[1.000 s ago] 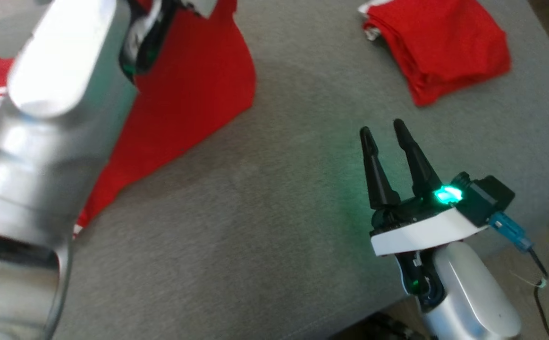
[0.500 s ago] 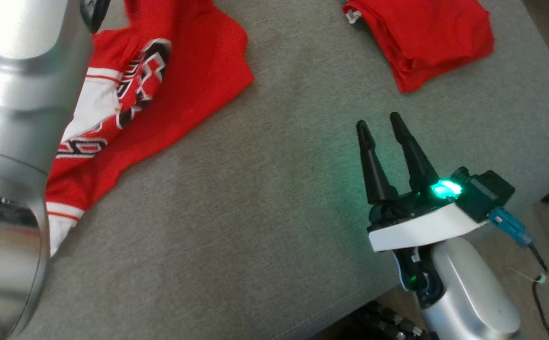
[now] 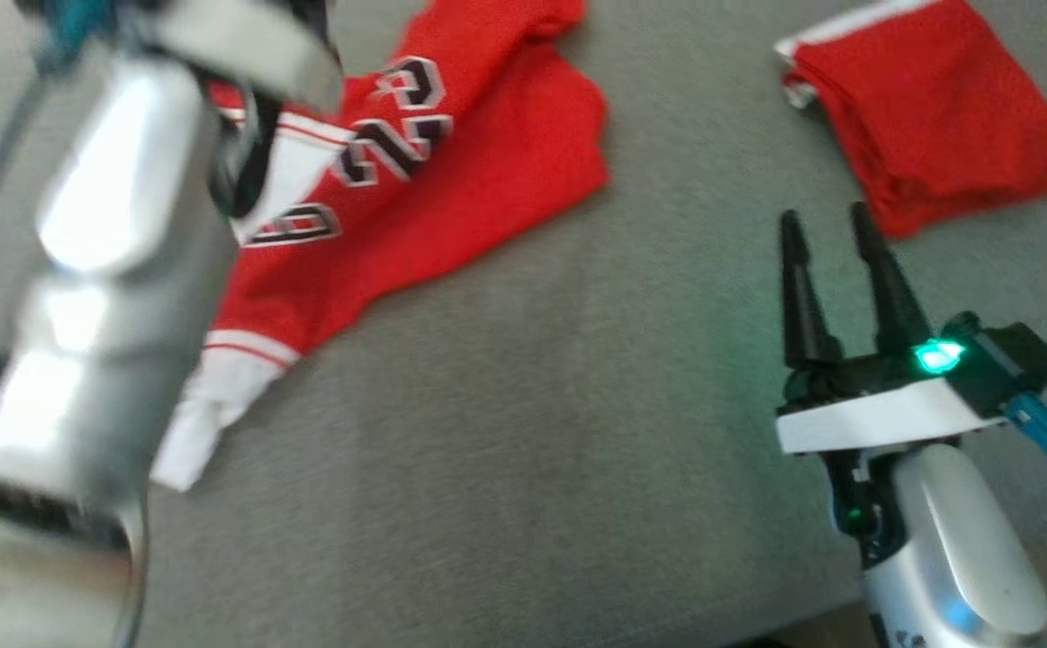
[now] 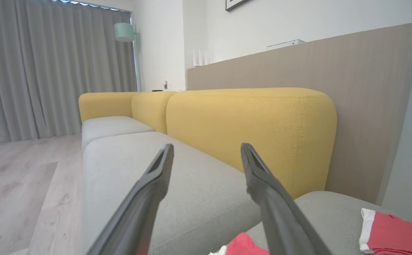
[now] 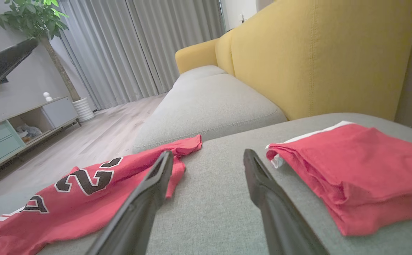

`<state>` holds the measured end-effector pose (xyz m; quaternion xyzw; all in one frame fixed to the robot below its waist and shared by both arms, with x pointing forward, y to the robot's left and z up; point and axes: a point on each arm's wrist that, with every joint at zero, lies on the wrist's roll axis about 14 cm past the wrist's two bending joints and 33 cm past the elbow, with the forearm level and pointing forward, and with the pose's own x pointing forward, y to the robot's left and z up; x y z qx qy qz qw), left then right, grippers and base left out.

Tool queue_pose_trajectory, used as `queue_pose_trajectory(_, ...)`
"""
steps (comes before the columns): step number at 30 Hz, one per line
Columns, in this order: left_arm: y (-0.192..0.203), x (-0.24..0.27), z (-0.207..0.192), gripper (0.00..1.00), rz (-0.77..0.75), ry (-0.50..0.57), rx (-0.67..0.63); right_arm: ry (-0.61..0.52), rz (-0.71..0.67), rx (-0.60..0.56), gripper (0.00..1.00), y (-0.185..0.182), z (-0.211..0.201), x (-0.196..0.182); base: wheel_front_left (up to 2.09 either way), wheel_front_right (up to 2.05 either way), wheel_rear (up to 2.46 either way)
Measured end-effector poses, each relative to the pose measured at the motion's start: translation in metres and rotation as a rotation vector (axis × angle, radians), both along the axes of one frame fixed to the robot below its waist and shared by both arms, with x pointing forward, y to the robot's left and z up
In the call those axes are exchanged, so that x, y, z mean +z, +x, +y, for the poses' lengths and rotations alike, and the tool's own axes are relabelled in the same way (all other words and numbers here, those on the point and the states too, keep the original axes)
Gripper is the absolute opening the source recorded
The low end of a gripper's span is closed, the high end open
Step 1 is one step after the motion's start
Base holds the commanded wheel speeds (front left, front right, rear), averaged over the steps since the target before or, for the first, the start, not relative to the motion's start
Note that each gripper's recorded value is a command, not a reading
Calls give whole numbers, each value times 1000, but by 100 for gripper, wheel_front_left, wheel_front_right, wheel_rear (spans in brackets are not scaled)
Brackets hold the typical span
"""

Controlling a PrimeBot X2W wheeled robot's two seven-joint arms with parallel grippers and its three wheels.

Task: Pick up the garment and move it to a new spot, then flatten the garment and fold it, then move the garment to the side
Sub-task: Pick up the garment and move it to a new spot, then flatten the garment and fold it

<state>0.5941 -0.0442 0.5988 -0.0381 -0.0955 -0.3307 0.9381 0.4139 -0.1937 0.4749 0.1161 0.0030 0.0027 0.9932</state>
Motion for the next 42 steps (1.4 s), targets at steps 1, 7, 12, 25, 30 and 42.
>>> queue_pose_trajectory(1, -7, -4, 10, 100, 10, -12, 15, -7, -7, 4, 100, 1, 1, 2, 0, 0, 0)
queue_pose_trajectory(7, -62, -23, 77, 100, 69, -96, 163, -35, -27, 40, 100, 0, 14, 7, 0, 0, 0)
queue_pose_trajectory(12, -110, -53, 118, 100, 145, -129, 278, -45, -56, 74, 100, 1, 27, 16, 0, 0, 0)
queue_pose_trajectory(25, -201, -95, 163, 100, 256, -192, 462, -57, -32, 160, 100, -2, 57, 7, 0, 0, 0)
queue_pose_trajectory(30, -196, -101, 167, 100, 263, -188, 471, -82, 35, 152, 100, 6, 53, -16, 0, 0, 0)
queue_pose_trajectory(42, -182, -119, 169, 100, 304, -175, 480, -11, 316, 177, 100, 78, 76, -80, 0, 0, 0)
